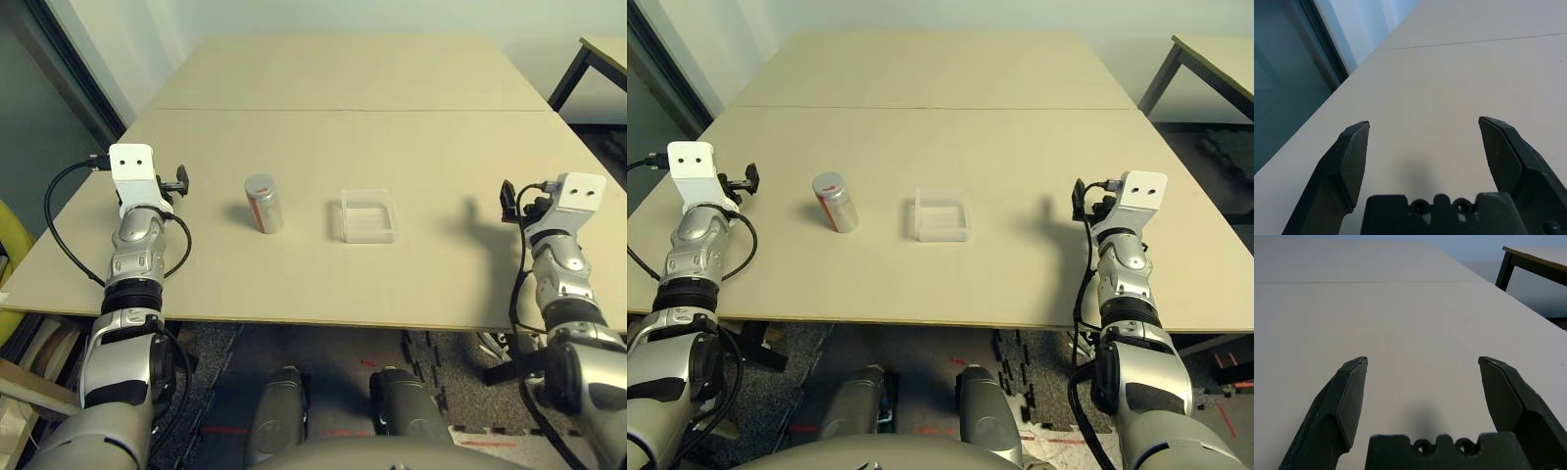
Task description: Pour the medicine from the bottle into the box.
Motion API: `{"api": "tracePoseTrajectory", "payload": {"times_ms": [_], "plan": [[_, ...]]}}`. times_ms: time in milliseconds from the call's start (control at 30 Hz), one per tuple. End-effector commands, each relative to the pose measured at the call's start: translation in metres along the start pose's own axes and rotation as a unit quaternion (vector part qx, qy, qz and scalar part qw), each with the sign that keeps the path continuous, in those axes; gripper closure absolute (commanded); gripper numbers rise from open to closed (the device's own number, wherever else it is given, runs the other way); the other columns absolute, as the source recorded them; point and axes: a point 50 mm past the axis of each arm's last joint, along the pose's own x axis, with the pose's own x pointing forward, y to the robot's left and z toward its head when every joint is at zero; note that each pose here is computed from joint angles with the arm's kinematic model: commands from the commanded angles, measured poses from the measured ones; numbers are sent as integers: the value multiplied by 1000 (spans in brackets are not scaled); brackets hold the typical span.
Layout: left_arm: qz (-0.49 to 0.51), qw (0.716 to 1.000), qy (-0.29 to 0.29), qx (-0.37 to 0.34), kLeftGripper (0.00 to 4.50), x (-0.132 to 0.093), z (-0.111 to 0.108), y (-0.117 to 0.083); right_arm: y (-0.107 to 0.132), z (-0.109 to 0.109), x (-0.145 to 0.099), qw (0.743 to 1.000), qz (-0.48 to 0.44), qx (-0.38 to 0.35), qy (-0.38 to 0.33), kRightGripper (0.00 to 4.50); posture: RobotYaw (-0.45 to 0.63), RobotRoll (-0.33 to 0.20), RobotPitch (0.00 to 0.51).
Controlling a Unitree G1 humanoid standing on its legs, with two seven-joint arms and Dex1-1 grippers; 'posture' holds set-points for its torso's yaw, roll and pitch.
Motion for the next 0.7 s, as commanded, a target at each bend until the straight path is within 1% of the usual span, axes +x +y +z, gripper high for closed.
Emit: {"api": "tracePoseTrajectory", "payload": {"times_ms": [33, 133, 233, 333, 400, 500, 633, 700], "plan": [[-3, 1000, 8, 5, 10, -3, -4, 2, -1, -3, -1, 1000, 0, -2, 4, 0, -21, 0, 66], [-16, 1000, -2, -4, 10, -4, -1, 3, -2, -1, -1, 1000, 3, -4, 2, 0, -14, 0, 68], [-53, 998, -21, -15, 10, -8, 6, 4, -3, 0, -1, 1000, 5, -5, 2, 0, -15, 0, 67], [-86, 995, -37, -34, 10, -14, 14, 11, -4, 1, -1, 1000, 9, -9, -1, 0, -14, 0, 55], [-114, 992, -48, -34, 10, -22, 22, 16, -6, 4, -1, 1000, 19, -10, -7, 0, -10, 0, 55], [-161, 986, -47, -23, 10, -39, 26, 23, -5, 10, 0, 998, 58, -3, -16, 0, -4, 0, 52], [-242, 970, -31, -3, 10, -66, 27, 24, 3, 18, -1, 988, 154, -13, -22, 0, 22, 0, 57], [-267, 963, -20, -14, 10, -77, 26, 24, 2, 22, -3, 982, 184, -29, -23, 0, 29, 0, 60]]}}
